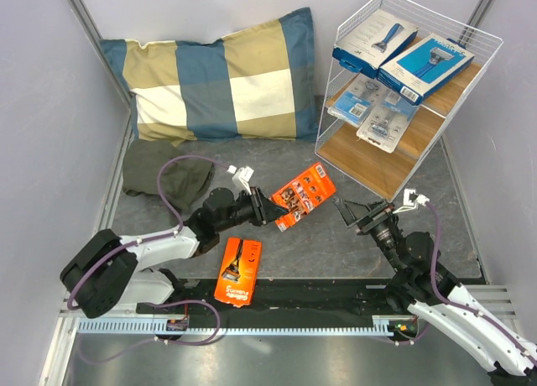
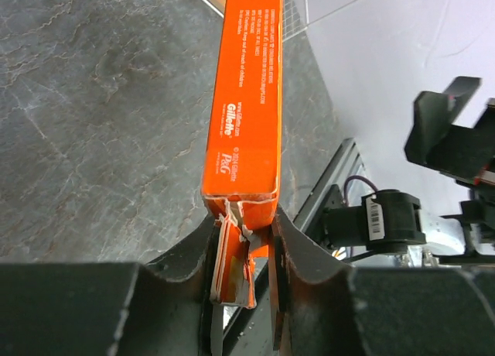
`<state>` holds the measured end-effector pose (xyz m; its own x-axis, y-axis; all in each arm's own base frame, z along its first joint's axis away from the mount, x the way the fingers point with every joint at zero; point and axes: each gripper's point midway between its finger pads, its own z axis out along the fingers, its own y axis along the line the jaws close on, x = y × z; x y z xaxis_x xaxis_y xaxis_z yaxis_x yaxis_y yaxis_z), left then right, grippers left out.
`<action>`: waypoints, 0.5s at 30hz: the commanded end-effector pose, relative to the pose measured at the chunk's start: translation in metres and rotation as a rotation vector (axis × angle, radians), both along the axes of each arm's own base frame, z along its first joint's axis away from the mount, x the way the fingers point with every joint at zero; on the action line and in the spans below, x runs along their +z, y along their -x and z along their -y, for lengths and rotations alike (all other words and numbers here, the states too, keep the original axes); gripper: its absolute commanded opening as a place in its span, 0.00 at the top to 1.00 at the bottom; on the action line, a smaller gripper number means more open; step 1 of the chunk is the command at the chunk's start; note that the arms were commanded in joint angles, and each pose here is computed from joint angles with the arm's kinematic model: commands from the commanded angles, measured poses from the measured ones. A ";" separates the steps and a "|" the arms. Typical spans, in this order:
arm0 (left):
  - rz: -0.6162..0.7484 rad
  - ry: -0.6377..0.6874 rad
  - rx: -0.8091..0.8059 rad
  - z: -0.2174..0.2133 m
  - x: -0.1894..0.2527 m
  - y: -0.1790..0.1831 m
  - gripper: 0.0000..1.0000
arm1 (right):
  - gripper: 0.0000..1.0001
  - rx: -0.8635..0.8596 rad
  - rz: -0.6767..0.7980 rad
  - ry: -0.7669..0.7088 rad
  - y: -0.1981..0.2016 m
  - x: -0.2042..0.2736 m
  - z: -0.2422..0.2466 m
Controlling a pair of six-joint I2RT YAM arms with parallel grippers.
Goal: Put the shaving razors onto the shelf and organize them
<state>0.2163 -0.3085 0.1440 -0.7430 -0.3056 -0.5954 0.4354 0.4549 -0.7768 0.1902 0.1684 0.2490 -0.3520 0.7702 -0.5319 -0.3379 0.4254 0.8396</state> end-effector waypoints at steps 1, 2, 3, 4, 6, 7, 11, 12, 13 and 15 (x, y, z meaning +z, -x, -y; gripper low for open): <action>0.080 0.003 -0.049 0.017 0.017 -0.013 0.90 | 0.02 -0.036 0.040 -0.006 0.000 0.023 0.009; 0.076 0.009 -0.055 0.020 0.017 -0.014 0.90 | 0.02 -0.037 0.042 -0.003 0.000 0.024 0.009; 0.059 0.010 -0.067 0.024 0.010 -0.015 0.90 | 0.02 -0.040 0.040 -0.002 0.000 0.024 0.010; 0.061 0.024 -0.074 0.029 0.013 -0.017 0.90 | 0.02 -0.043 0.043 -0.001 0.000 0.025 0.010; 0.041 0.042 -0.104 0.038 0.006 -0.020 0.91 | 0.02 -0.044 0.044 0.002 0.000 0.025 0.011; 0.043 0.058 -0.116 0.045 0.010 -0.023 0.91 | 0.02 -0.044 0.045 0.001 0.000 0.026 0.011; 0.022 0.129 -0.178 0.068 0.013 -0.036 0.93 | 0.02 -0.049 0.050 0.002 0.000 0.027 0.012; -0.008 0.153 -0.202 0.073 0.012 -0.035 0.93 | 0.02 -0.050 0.054 0.003 0.000 0.028 0.012; 0.002 0.186 -0.211 0.080 0.014 -0.044 0.93 | 0.02 -0.050 0.055 0.005 0.000 0.029 0.012; -0.035 0.233 -0.247 0.088 0.014 -0.047 0.93 | 0.02 -0.055 0.062 0.014 0.000 0.030 0.014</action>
<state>0.2526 -0.3703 0.1069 -0.8334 -0.2068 -0.5126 0.4147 0.3792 -0.8272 0.1928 0.1613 0.2540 -0.3175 0.7667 -0.5580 -0.3306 0.4620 0.8229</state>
